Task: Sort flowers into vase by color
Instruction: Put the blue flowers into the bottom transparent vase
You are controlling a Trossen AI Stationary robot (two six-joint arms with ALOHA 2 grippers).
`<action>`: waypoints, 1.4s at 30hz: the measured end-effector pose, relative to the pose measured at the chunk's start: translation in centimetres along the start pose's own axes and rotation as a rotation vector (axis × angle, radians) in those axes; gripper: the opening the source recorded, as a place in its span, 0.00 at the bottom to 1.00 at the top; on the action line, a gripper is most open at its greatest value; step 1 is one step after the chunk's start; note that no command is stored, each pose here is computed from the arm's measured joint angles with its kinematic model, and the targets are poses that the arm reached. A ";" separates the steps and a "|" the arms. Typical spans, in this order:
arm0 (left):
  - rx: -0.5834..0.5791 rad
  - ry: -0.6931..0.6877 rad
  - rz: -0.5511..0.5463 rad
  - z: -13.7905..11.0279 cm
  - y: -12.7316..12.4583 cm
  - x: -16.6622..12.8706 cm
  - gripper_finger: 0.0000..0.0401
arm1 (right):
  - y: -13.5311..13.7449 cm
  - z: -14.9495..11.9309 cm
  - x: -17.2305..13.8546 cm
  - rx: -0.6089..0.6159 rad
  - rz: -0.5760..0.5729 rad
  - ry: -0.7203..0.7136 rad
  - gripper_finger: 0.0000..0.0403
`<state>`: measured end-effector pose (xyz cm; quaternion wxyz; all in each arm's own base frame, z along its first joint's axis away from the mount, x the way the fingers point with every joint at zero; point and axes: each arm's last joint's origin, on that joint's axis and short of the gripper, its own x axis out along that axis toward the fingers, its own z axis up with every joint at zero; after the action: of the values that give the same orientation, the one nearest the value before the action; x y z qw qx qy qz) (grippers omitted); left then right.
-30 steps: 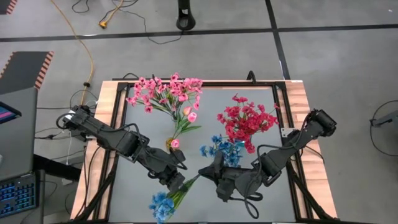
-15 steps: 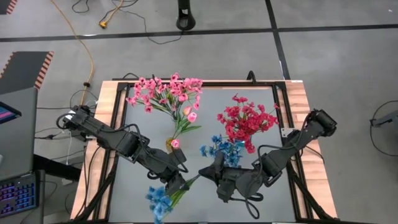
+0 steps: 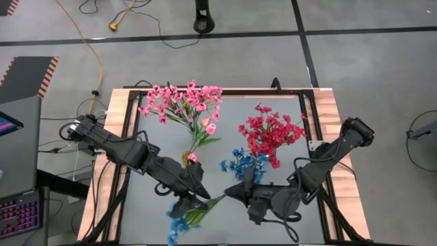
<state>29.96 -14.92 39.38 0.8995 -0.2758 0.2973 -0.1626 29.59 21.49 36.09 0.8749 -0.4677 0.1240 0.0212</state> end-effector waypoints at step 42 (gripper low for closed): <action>0.625 -0.180 0.560 1.0 1.3 -1.2 0.42 | -13.6 -3.3 -10.2 0.909 -0.250 -0.252 0.11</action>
<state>29.84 -12.96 39.77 0.9717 0.0880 0.2173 0.0302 21.10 11.98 47.80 0.9946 -0.0435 -0.0433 -0.0838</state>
